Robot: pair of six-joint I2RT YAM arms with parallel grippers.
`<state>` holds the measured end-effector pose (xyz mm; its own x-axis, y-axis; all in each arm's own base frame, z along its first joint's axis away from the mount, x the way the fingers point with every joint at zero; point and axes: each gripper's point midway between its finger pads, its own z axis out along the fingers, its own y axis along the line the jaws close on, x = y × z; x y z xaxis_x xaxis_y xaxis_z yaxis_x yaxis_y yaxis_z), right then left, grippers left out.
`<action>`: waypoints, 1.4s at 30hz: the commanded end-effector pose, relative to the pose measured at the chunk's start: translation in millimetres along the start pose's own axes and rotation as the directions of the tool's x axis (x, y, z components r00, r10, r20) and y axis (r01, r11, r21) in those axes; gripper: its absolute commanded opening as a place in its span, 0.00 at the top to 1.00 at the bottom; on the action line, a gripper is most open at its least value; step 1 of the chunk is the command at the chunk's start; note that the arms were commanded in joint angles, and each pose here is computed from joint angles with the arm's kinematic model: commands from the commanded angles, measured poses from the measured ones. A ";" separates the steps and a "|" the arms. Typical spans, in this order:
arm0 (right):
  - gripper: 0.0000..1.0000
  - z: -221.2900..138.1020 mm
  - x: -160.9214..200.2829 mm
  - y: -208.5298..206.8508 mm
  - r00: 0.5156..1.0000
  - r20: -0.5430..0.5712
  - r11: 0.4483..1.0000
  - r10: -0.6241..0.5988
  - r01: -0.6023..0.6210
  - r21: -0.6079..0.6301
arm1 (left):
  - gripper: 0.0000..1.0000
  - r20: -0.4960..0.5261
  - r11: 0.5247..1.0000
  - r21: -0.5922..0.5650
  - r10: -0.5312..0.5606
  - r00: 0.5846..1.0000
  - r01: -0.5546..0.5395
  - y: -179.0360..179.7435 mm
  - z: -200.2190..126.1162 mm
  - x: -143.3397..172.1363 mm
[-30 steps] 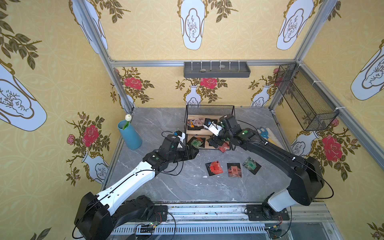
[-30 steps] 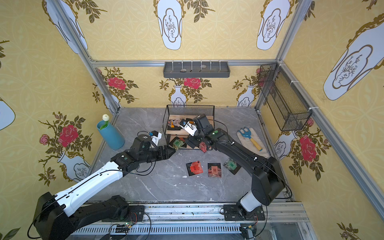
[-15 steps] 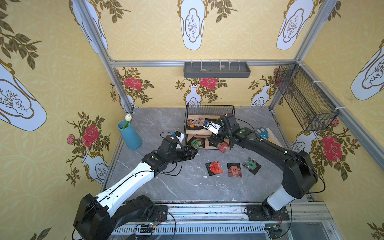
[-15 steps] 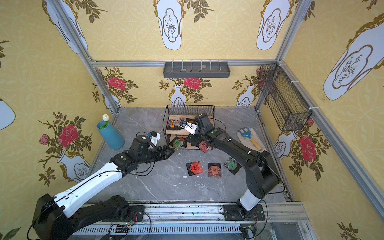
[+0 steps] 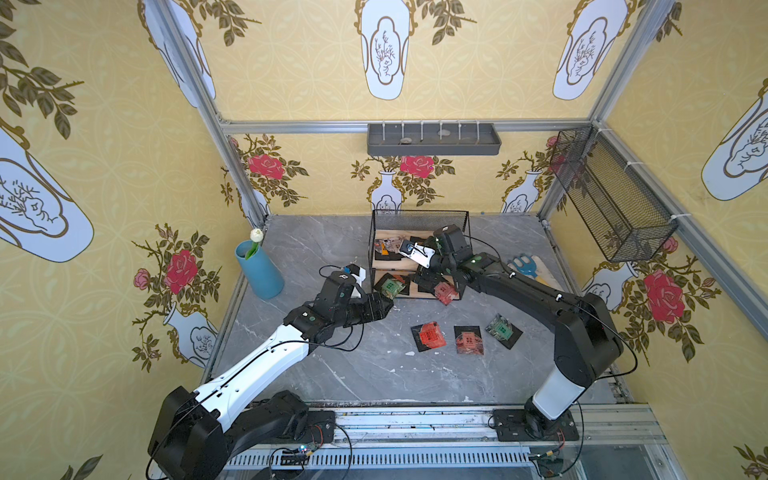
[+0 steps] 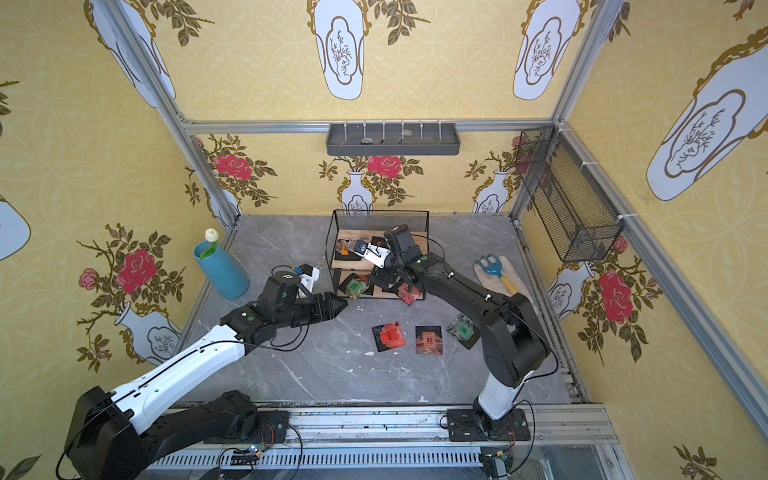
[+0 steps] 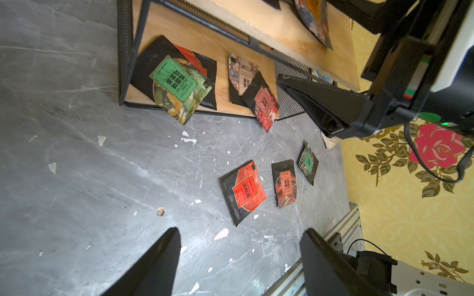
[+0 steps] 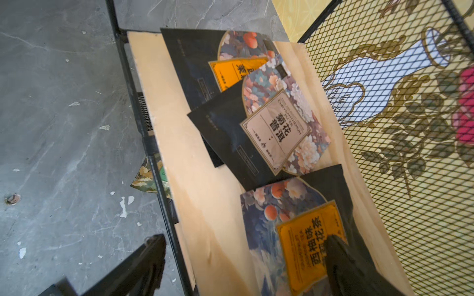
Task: Remove the tea bags from the shelf
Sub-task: Pick up the tea bag from the shelf.
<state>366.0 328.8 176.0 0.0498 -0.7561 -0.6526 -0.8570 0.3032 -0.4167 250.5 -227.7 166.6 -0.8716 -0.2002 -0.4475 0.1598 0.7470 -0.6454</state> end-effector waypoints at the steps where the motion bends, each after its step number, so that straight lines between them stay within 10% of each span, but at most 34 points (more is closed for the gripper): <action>1: 0.02 0.6 -2.3 5.4 1.000 0.002 1.000 0.007 -0.007 -0.022 | 0.18 0.013 1.000 0.020 0.008 1.000 -0.008 -2.1 0.4 -2.6; 42: 0.75 -16.3 10.3 16.3 0.997 -0.067 0.999 0.037 -0.037 0.005 | 0.18 0.007 0.999 0.029 -0.014 1.000 0.014 2.2 4.7 -2.6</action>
<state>347.1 322.9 178.8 0.0165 -0.7640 -0.6450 -0.8534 0.3253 -0.4072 253.8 -227.3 163.4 -0.8733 -0.2148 -0.4373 0.1535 0.7306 -0.6653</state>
